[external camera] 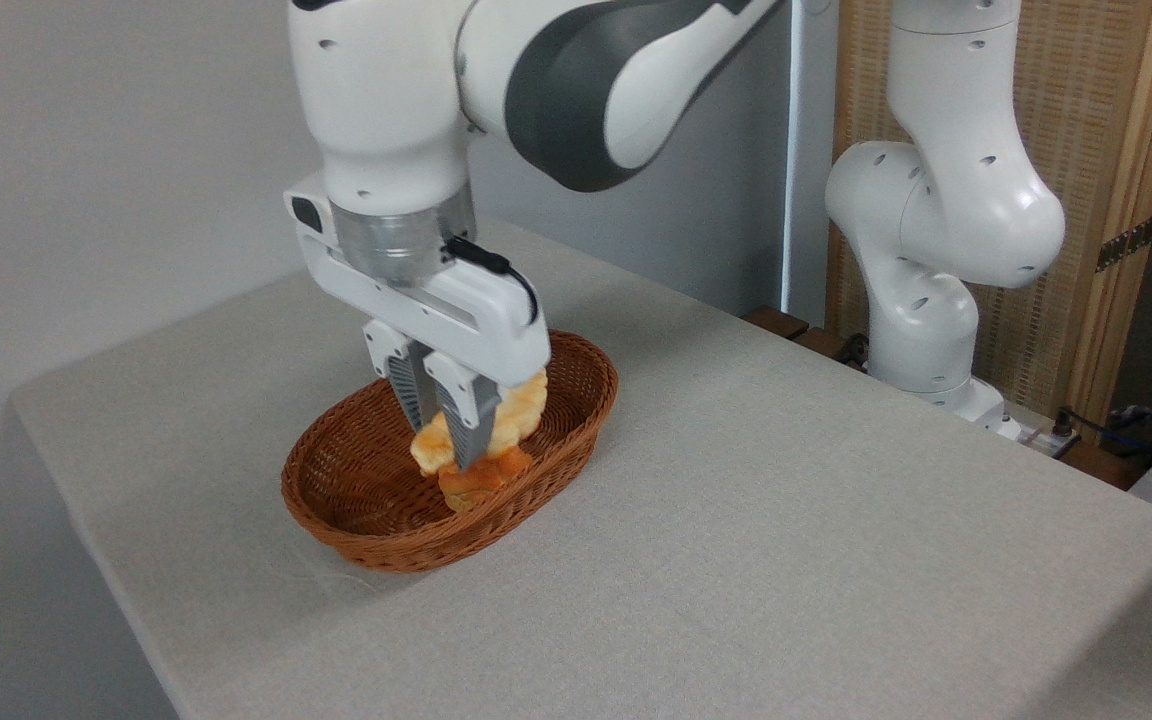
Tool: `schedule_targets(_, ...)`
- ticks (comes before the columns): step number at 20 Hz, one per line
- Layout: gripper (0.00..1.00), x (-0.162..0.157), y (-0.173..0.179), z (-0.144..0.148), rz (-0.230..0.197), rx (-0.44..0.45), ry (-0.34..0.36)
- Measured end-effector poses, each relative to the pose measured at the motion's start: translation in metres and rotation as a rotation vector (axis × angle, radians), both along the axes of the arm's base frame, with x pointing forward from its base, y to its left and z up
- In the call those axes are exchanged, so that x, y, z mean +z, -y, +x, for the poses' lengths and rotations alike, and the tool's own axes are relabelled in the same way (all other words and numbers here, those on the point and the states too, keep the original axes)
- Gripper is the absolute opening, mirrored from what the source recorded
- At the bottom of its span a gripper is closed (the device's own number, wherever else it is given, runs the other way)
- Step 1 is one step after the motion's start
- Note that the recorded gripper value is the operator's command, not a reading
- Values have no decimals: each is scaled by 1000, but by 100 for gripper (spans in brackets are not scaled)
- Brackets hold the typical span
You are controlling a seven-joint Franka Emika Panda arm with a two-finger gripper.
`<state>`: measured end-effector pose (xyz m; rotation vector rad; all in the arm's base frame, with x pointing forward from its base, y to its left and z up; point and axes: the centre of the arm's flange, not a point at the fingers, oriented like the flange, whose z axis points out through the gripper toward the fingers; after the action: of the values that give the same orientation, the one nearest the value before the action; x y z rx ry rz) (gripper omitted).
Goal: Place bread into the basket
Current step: 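Lower the bread slice into the basket and open the gripper, then raise the open gripper up away from the basket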
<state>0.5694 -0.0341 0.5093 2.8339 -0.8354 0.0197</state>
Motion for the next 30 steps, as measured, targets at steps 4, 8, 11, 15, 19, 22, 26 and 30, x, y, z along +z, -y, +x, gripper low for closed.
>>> schedule_targets(4,100,-2,34,-3,44,-81,1)
schedule_targets(8,100,-5,40,-3,67,-102,-3)
schedule_targets(11,100,-6,39,-3,68,-101,-3)
schedule_targets(15,100,-6,38,-3,68,-99,-3)
schedule_targets(19,100,-3,32,-1,68,-87,2)
schedule_targets(22,100,14,15,4,68,-57,35)
schedule_targets(26,100,31,-35,4,73,28,63)
schedule_targets(30,100,42,-72,-1,92,47,88)
